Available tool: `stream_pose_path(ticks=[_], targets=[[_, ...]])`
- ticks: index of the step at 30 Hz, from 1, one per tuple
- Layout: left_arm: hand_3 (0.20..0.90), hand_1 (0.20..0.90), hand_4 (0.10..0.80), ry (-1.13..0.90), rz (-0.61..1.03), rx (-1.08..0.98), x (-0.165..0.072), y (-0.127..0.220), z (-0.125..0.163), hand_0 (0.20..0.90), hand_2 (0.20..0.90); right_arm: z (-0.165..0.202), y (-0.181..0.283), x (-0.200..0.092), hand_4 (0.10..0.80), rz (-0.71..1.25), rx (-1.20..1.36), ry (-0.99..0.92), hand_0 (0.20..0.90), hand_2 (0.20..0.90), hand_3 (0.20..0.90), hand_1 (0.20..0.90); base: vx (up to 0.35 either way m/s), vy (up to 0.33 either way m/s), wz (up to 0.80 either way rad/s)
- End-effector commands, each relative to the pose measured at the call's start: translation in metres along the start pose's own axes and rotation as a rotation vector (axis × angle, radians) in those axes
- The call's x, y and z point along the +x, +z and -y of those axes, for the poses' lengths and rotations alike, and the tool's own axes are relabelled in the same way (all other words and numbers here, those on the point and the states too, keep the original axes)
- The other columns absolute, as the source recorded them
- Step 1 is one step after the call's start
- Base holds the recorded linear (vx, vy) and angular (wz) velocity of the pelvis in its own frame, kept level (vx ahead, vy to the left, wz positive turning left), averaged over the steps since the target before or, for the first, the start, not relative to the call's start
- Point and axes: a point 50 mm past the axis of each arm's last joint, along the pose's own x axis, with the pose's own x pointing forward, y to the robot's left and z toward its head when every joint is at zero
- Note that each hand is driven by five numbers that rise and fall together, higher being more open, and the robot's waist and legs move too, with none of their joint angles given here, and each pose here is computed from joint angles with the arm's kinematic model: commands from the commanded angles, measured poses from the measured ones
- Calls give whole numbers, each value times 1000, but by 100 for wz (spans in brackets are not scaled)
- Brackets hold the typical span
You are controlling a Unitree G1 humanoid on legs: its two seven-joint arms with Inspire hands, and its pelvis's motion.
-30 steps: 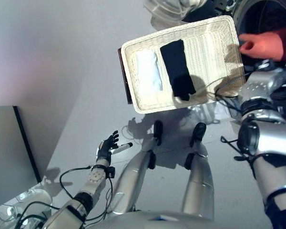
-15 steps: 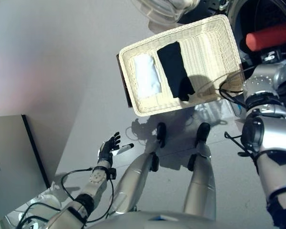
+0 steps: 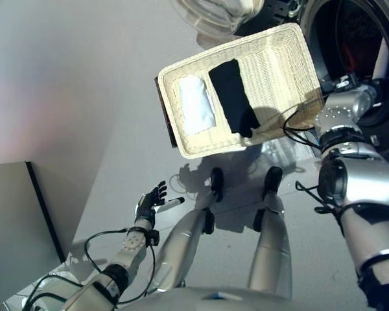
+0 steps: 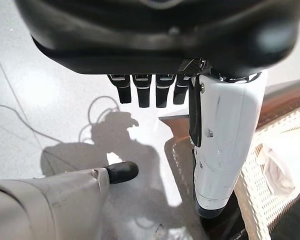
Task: Pick up the clothes and place them into the washing machine
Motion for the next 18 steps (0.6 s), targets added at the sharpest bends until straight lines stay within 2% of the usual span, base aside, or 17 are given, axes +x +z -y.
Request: stream_pose_path(ticks=[1,3,4,5,6,7,10,14,18], targets=[[900,900,800,89,-52,-20,-11,-20,-18,900,900,-20,27,4,800,137,-101,141,900,900,900,900,0,0,0],[900,900,800,94,-45,-20,-10,-17,-20,900,900,-17,26,6,800,137,-193,142,900,900,900,900,-17,-9,0],[900,900,800,107,-43,-15,-10,-17,-24,900,900,-19,16,2,800,118,-337,214,900,900,900,900,0,0,0],[900,900,800,107,-42,-16,-10,-17,-24,900,900,-20,15,2,800,118,-339,215,900,900,900,900,-48,-40,0],[900,900,800,121,-36,-25,-9,-15,-28,900,900,-18,7,0,800,111,-488,264,900,900,900,900,0,0,0],[900,900,800,122,-36,-26,-9,-15,-28,900,900,-18,6,0,800,111,-489,265,900,900,900,900,-46,-62,-4],[900,900,800,229,8,-89,-8,-6,-47,900,900,-9,-18,-7,800,125,-875,363,900,900,900,900,-45,-78,-3],[900,900,800,291,74,-112,-8,5,-60,900,900,2,-42,-18,800,186,-1240,506,900,900,900,900,-31,-75,15],[900,900,800,320,105,-119,-11,9,-68,900,900,17,-62,-26,800,184,-1464,572,900,900,900,900,32,-82,16]])
